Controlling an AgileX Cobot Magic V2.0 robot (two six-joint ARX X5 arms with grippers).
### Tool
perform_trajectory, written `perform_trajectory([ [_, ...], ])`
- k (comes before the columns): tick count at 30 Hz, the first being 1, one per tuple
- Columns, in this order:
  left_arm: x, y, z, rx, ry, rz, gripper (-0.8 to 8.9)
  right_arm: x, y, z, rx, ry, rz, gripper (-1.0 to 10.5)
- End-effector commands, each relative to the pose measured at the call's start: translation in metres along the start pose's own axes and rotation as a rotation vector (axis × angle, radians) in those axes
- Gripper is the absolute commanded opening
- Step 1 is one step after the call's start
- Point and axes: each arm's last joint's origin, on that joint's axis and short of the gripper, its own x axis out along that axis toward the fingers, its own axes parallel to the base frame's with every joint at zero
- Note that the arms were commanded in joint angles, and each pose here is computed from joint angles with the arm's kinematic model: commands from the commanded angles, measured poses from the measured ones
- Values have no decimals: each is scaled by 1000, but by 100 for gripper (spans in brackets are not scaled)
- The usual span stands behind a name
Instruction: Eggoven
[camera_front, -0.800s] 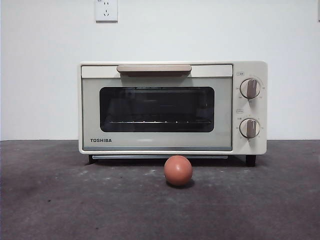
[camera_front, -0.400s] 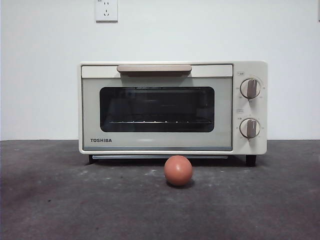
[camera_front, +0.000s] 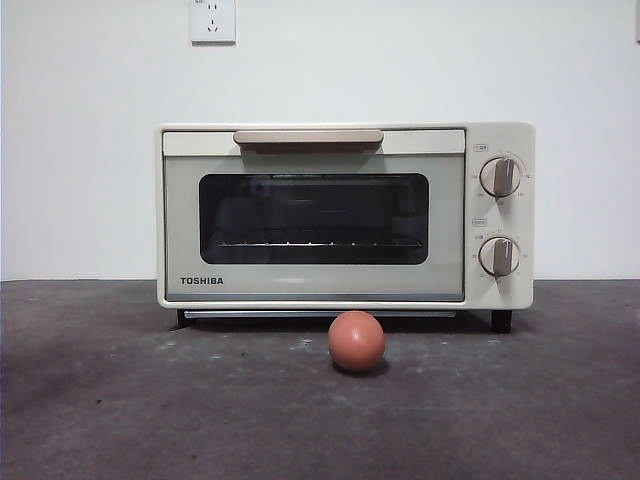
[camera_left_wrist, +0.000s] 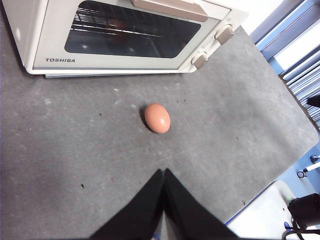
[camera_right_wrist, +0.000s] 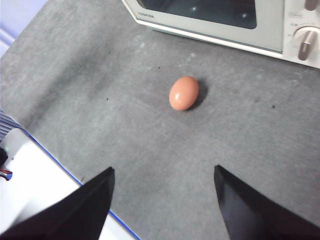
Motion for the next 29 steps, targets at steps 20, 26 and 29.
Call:
perform_trajectory([
  [20,-2,-3,5,32,-12,-8,6,176,18,44,50,128,-149,323],
  [26,-2,-3,5,33,-11,-9,6,229,18,56,38,211,-227,323],
  [29,-1,-3,4,36,-9,-13,6,248,15,53,41,258,-247,323],
])
